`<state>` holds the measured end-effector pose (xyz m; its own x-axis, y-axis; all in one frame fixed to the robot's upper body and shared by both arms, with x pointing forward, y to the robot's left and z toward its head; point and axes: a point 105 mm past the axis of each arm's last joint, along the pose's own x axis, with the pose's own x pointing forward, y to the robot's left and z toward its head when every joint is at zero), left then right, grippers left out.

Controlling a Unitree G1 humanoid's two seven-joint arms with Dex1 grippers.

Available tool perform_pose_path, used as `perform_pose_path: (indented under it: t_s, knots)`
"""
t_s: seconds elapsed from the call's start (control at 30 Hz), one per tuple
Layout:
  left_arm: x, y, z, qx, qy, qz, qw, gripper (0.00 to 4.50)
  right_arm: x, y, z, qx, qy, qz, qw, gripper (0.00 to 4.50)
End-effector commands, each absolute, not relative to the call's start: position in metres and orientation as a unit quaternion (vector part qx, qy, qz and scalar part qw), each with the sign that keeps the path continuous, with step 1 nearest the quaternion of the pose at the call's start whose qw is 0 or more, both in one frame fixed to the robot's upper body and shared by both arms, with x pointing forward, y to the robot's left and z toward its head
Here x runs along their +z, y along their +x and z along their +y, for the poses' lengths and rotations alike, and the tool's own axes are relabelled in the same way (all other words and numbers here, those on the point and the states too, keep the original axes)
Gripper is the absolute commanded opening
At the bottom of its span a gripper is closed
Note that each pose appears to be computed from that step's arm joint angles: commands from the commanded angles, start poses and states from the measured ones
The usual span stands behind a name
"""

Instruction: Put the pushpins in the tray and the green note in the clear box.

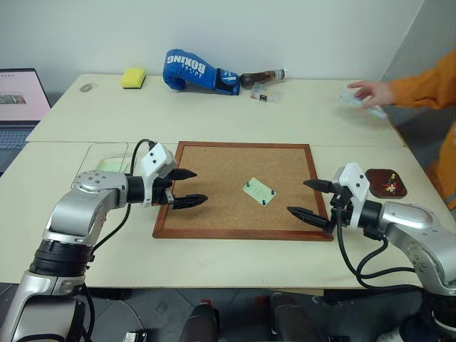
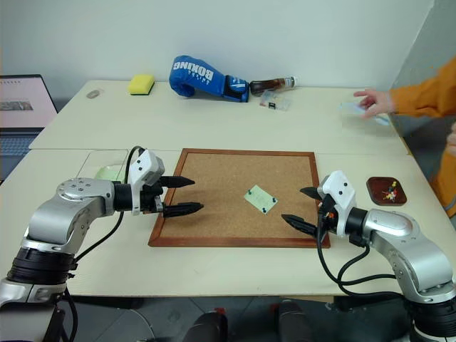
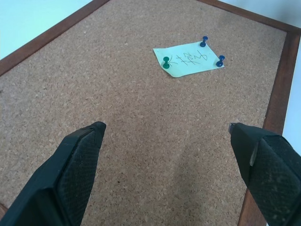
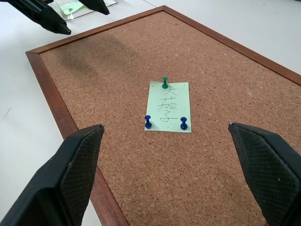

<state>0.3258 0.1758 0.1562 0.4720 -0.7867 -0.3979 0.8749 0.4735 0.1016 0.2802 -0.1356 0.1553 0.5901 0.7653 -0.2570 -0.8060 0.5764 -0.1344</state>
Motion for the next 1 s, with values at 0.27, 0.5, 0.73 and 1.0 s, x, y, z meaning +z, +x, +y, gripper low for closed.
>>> perform_pose_path:
  t_s: [0.27, 0.5, 0.73, 1.0]
  knots:
    - [0.1706, 0.3281, 0.1739, -0.495, 0.152, 0.128, 0.846, 4.47, 0.1685, 0.2808, -0.1357, 0.445, -0.125, 0.061, 0.885, 4.50]
    - [0.1687, 0.3279, 0.1735, -0.494, 0.151, 0.130, 0.846, 4.47, 0.1677, 0.2805, -0.1347, 0.447, -0.125, 0.063, 0.884, 4.50]
    - [0.1671, 0.3270, 0.1724, -0.495, 0.152, 0.132, 0.845, 4.47, 0.1671, 0.2802, -0.1346, 0.446, -0.125, 0.065, 0.884, 4.50]
    - [0.1655, 0.3246, 0.1663, -0.507, 0.141, 0.124, 0.841, 4.10, 0.1680, 0.2817, -0.1328, 0.445, -0.124, 0.061, 0.885, 4.50]
